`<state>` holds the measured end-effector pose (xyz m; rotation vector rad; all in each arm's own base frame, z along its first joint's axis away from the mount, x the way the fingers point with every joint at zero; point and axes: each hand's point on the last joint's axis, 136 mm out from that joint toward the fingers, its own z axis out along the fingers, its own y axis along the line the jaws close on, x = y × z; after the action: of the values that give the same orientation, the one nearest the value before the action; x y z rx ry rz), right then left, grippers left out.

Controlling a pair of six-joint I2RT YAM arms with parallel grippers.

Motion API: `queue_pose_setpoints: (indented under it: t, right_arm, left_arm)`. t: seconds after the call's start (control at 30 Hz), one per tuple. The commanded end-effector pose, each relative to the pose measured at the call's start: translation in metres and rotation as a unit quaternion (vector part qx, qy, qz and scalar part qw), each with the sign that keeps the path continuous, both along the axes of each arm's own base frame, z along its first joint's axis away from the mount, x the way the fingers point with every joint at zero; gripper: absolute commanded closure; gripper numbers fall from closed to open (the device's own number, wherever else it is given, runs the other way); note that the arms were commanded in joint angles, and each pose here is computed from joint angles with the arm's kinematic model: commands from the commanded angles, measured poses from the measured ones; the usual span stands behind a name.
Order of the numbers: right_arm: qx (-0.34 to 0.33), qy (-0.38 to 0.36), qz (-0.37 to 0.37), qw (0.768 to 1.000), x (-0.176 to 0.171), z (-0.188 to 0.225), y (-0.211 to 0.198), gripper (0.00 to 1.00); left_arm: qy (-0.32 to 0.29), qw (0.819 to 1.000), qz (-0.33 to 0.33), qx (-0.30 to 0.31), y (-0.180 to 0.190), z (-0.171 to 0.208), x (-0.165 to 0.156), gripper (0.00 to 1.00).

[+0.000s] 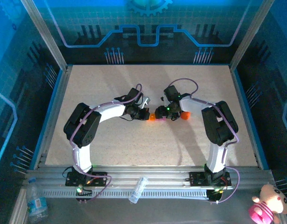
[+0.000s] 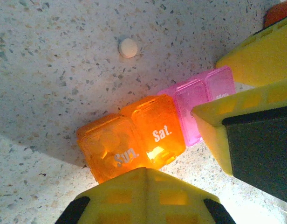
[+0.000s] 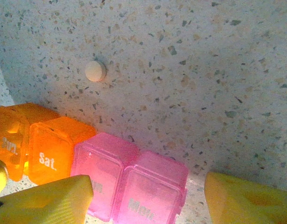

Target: Sort the pills into containers

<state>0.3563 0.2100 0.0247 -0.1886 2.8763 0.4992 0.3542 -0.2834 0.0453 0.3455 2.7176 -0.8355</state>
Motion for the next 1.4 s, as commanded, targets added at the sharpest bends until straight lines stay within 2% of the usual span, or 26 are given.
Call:
queue_pose_setpoints:
  t: [0.0, 0.4, 0.63, 0.97, 1.37]
  right_arm:
    - [-0.056, 0.041, -0.022, 0.997, -0.01, -0.036, -0.025, 0.33]
    - [-0.056, 0.042, -0.022, 0.997, -0.011, -0.036, -0.024, 0.33]
    - [-0.056, 0.042, -0.021, 0.997, -0.011, -0.033, -0.024, 0.33]
    - [-0.047, 0.041, -0.017, 0.998, -0.009, -0.025, -0.02, 0.33]
    - [-0.036, 0.035, -0.008, 0.999, -0.011, -0.015, -0.014, 0.33]
  left_arm:
    - [0.009, 1.0, 0.0, 0.021, 0.006, -0.008, -0.008, 1.0]
    - [0.035, 0.998, 0.004, 0.045, 0.014, -0.041, -0.019, 1.0]
    - [0.023, 0.996, 0.012, 0.083, 0.025, -0.045, -0.017, 1.0]
    - [-0.027, 0.998, 0.01, 0.051, 0.01, 0.006, 0.007, 1.0]
    - [-0.095, 0.995, 0.025, 0.002, -0.005, 0.082, 0.043, 0.85]
